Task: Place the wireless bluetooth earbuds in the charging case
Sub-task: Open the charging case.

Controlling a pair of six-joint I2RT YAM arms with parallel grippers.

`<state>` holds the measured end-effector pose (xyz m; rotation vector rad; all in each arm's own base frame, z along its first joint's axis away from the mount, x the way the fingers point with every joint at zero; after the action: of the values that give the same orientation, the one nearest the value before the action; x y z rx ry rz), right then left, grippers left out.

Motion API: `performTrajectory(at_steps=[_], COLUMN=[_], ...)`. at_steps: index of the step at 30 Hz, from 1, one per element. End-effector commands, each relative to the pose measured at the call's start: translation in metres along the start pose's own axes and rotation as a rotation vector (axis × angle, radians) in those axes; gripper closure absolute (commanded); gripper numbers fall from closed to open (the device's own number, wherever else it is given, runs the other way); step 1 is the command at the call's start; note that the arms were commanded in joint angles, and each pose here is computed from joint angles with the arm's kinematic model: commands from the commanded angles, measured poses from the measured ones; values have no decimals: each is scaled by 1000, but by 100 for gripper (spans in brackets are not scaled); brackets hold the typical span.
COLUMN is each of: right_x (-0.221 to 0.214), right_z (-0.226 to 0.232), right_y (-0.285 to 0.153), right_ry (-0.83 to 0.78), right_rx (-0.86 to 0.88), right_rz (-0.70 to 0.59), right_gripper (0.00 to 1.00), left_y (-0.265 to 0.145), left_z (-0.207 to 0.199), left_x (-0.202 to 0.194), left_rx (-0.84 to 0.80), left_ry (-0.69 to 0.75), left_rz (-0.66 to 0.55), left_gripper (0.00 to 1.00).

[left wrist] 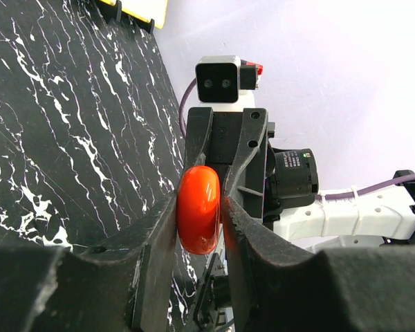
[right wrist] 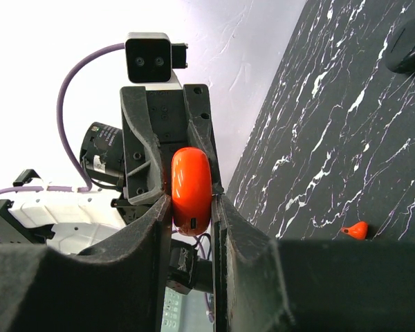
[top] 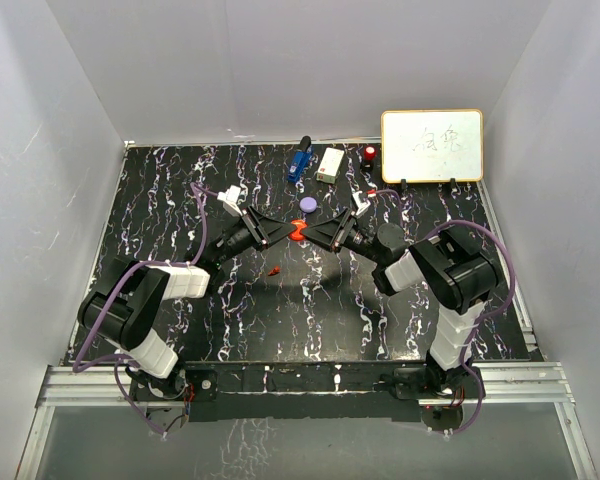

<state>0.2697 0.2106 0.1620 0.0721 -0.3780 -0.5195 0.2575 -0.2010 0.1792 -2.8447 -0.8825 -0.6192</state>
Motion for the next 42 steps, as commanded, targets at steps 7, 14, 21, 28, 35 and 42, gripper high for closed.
performTrajectory(at_steps=[7, 14, 21, 28, 35, 42], right_x=[4, 4, 4, 5, 12, 16], right_z=[5, 5, 4, 1, 3, 6], right_y=[-5, -5, -6, -6, -3, 0], right_ry=[-35, -34, -28, -9, -53, -82], right_rx=[74, 75, 80, 58, -5, -21], right_rz=[-35, -34, -33, -41, -45, -38], right_gripper=[100, 100, 100, 74, 40, 49], left_y=[-2, -3, -4, -5, -4, -3], left_z=[-9, -9, -12, -13, -13, -12], left_x=[0, 0, 1, 1, 1, 1], left_rx=[-52, -55, -63, -74, -73, -72], left_ry=[36, 38, 43, 47, 48, 46], left_rz=[-18, -26, -34, -43, -32, -23], left_gripper=[66, 70, 85, 100, 100, 100])
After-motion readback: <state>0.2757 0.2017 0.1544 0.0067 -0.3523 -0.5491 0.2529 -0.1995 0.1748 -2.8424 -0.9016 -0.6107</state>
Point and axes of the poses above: each gripper's point midway between its finger pads, its own y axis out along the fingers, its own z axis along the line the jaws close on, x = y × z, the point moved 10 cm from there along -y, back along the fingers
